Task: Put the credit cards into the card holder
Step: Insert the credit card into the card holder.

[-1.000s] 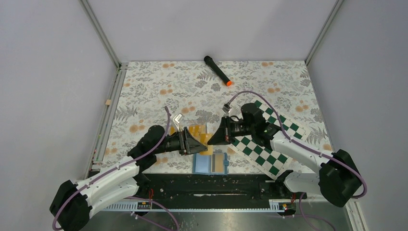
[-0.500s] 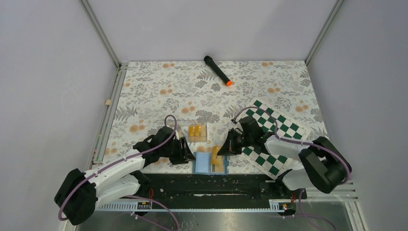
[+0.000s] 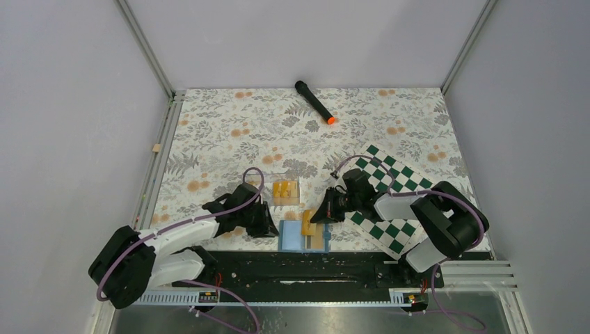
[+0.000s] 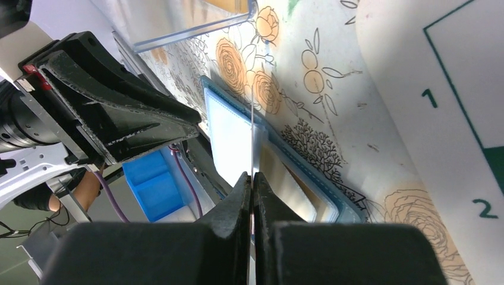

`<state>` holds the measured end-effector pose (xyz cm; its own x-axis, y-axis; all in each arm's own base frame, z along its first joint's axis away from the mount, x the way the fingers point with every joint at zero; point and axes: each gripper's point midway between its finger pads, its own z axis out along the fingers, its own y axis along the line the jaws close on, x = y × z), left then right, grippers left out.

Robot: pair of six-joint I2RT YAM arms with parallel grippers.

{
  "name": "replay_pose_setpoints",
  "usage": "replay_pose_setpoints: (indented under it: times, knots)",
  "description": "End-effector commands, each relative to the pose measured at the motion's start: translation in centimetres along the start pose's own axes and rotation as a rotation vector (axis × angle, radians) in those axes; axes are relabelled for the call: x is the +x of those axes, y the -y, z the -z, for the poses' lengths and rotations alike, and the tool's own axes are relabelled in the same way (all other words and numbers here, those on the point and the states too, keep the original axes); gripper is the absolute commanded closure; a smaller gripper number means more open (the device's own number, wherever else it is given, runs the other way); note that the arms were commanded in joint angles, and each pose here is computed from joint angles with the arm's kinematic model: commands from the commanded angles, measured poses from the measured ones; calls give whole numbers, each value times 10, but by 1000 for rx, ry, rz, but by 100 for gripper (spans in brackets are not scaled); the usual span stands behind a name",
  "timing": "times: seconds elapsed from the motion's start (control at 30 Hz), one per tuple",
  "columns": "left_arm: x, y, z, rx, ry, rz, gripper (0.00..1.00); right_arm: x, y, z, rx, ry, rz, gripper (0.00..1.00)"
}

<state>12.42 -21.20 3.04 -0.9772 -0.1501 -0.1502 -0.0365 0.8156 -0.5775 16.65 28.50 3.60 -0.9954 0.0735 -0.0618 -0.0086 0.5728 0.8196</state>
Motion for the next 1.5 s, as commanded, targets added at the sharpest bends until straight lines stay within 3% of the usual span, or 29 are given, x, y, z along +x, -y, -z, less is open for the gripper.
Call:
replay_pose_setpoints:
  times: [0.0,0.27,0.5,0.93,1.47]
  knots:
    - [-8,4,-6,19,28,-11,82,-1,1,-3,-33,2,20,100]
    - [-5,-2,-12,-13,7,-4,95,1,0,-5,-46,-10,8,100]
    - [0,-3,-18,-23,-13,8,100,7,1,-5,-59,-23,-17,100]
    - [1,-6,-23,-40,-33,15,100,22,-5,-12,-97,-59,-57,100]
    - [2,-9,-25,-66,-45,1,100,41,6,-2,9,-106,-50,100]
